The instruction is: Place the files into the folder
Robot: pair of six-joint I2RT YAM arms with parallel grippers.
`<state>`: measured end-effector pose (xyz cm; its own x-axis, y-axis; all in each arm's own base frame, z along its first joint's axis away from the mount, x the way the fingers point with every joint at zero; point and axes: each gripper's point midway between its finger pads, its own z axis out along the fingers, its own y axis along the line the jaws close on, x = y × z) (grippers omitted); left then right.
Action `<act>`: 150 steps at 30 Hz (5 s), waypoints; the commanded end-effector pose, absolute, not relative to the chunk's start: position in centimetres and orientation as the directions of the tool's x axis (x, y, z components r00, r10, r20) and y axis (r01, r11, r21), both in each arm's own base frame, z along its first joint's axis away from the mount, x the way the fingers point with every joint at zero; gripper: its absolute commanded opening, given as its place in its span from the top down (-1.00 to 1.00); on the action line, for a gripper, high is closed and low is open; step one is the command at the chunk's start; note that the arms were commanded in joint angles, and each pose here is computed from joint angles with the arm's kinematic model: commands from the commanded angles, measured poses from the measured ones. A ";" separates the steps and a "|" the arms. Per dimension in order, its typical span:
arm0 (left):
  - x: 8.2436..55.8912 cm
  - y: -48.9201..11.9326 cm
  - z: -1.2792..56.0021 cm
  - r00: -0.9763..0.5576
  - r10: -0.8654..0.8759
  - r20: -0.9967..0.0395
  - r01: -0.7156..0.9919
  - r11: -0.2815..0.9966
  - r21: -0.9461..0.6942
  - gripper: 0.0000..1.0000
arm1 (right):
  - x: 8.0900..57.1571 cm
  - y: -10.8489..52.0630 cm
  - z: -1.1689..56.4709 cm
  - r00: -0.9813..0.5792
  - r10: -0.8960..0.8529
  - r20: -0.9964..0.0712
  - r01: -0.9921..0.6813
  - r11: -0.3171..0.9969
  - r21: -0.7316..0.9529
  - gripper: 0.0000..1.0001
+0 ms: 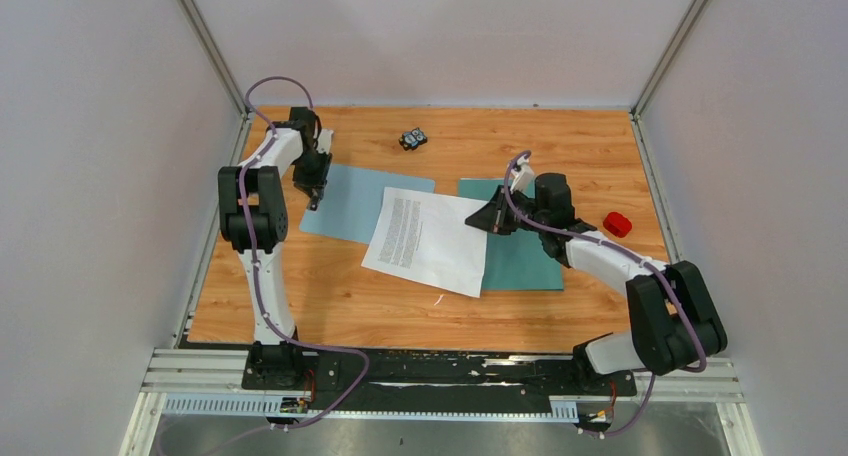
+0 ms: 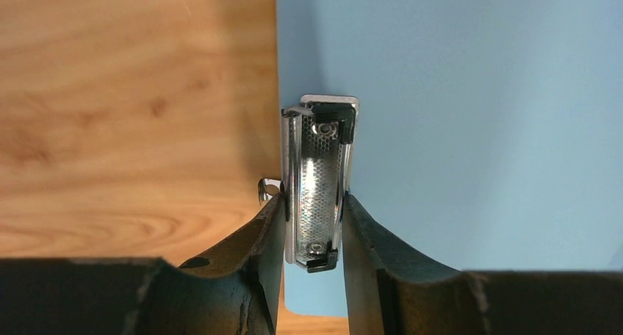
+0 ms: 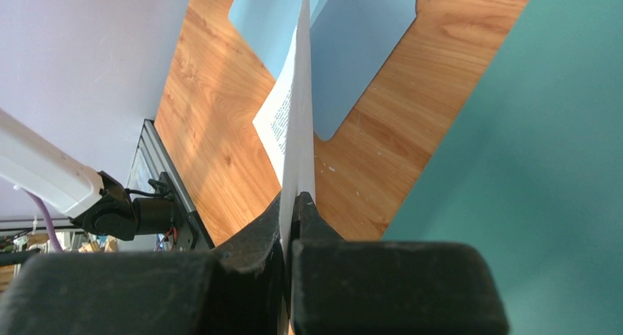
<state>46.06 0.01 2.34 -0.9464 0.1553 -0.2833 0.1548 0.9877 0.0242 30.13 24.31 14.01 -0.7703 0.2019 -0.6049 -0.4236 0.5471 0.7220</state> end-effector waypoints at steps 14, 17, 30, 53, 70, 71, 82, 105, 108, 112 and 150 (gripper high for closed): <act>37.1 -1.9 2.6 -0.980 0.111 -0.166 0.123 0.991 -0.061 0.32 | 37.9 26.2 12.2 -0.846 0.131 -0.517 -0.380 0.532 0.757 1.00; 37.4 -2.3 3.1 -0.977 0.099 -0.189 0.116 0.990 -0.079 0.36 | 38.5 26.9 11.2 -0.860 0.125 -0.495 -0.363 0.533 0.765 1.00; 37.0 -3.5 2.8 -0.981 0.044 -0.186 0.073 0.986 -0.149 0.63 | 39.6 30.9 8.6 -0.893 0.093 -0.441 -0.319 0.561 0.764 1.00; 36.3 -3.4 3.4 -0.983 0.019 -0.182 0.068 0.961 -0.267 1.00 | 42.4 32.8 6.3 -0.884 0.009 -0.467 -0.363 0.616 0.699 0.98; 36.3 -1.9 3.6 -0.981 -0.025 -0.191 0.010 0.983 -0.183 1.00 | 43.3 29.5 10.1 -0.840 -0.015 -0.543 -0.352 0.776 0.523 0.08; 36.3 -1.9 3.5 -0.982 -0.026 -0.190 0.009 0.983 -0.182 1.00 | 43.2 29.3 10.7 -0.835 -0.013 -0.551 -0.354 0.778 0.519 0.04; 36.2 -1.8 3.6 -0.980 -0.019 -0.196 0.015 0.985 -0.172 1.00 | 41.1 34.0 17.0 -0.604 -0.130 -0.787 -0.684 0.591 0.427 -0.19; 36.3 -2.2 3.3 -0.980 -0.002 -0.200 0.039 0.979 -0.200 1.00 | 37.4 49.8 6.2 -0.215 -0.512 -0.832 -0.963 0.255 0.092 -0.34; 36.5 -2.5 3.4 -0.979 -0.002 -0.202 0.042 0.975 -0.216 1.00 | 37.0 50.0 5.0 -0.213 -0.534 -0.818 -0.962 0.261 0.080 -0.33; 36.5 -3.1 3.6 -0.978 -0.002 -0.207 0.050 0.967 -0.250 1.00 | 36.9 50.1 3.0 -0.233 -0.563 -0.793 -0.956 0.283 0.079 -0.30; 37.3 -3.3 4.4 -0.968 -0.070 -0.241 0.012 0.946 -0.323 1.00 | 35.0 52.4 0.5 -0.409 -0.495 -0.767 -0.893 0.391 0.224 -0.19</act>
<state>36.31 -2.24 2.54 -0.9838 -0.0312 -0.1767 0.0141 0.9683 -0.2494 36.55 52.13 3.52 -0.3282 -0.4838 -0.8113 -0.9215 0.3529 0.1624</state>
